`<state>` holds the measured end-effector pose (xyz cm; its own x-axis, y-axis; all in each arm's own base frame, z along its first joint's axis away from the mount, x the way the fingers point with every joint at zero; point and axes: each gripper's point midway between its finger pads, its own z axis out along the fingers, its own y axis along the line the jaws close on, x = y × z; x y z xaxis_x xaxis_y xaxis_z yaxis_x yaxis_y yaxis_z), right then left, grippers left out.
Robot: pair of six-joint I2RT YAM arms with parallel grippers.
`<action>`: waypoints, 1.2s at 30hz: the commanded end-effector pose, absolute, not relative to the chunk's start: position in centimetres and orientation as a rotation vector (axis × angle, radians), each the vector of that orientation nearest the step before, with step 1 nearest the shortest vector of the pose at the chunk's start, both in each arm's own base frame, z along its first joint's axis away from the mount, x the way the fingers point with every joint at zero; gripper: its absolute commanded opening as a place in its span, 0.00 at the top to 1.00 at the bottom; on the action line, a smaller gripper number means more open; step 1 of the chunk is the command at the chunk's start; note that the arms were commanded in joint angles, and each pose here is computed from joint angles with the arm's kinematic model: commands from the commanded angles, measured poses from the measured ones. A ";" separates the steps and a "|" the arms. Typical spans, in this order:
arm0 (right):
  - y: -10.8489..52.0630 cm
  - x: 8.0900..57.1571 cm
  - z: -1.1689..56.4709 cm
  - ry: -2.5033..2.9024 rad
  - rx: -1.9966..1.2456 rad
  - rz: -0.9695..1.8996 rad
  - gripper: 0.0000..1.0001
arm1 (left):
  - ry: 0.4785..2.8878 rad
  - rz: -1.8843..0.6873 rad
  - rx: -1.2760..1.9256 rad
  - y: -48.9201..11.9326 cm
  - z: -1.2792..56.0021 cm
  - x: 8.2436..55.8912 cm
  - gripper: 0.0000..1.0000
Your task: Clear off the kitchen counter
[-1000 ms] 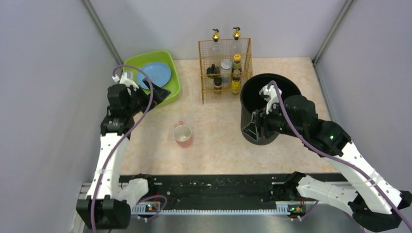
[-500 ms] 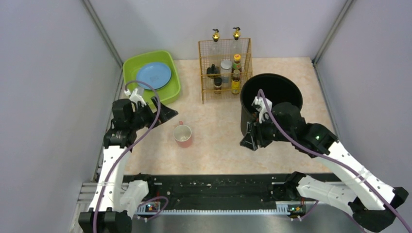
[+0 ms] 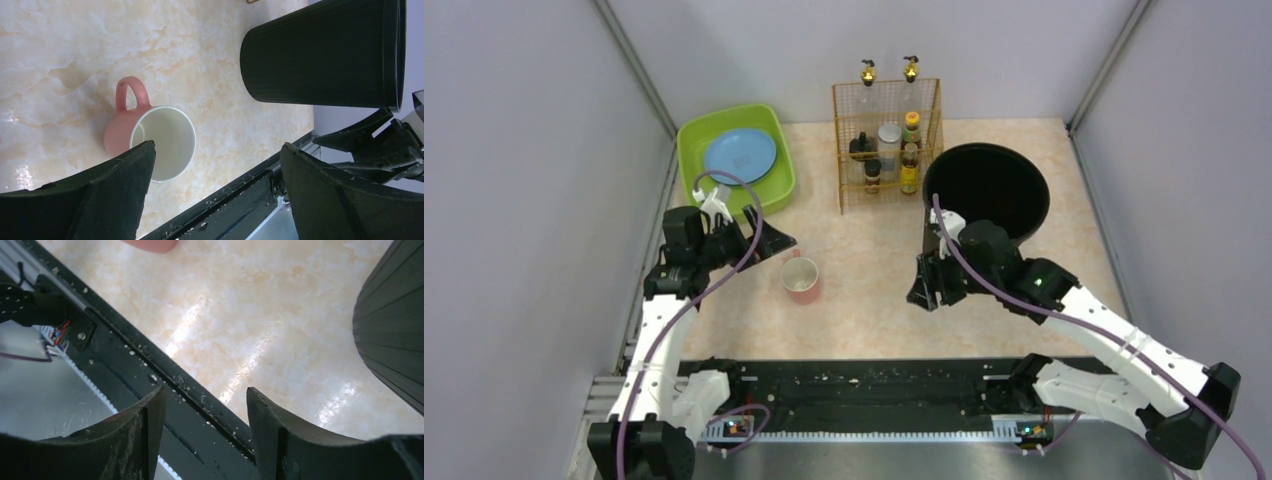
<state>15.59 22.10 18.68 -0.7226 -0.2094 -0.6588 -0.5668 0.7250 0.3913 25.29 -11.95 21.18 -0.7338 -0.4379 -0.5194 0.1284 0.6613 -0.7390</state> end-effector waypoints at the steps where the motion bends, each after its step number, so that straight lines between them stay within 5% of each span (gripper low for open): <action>1: 21.4 18.8 19.1 2.261 -0.440 0.655 0.40 | 2.113 -1.039 -0.152 -12.2 22.2 25.5 0.01; 24: 13.2 30.8 17.6 2.115 -0.004 0.025 0.36 | 2.110 -1.006 -0.141 -11.9 21.8 24.8 0.01; 36: 9.9 35.1 14.0 2.122 0.101 -0.075 0.35 | 2.109 -0.987 -0.140 -11.7 21.8 24.6 0.01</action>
<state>33.19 10.76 14.32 -0.5531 0.0178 -0.8329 0.0648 0.9977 -0.0217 24.50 -11.86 21.25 -0.7118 -0.4109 -0.5696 0.1779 0.6791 -0.7122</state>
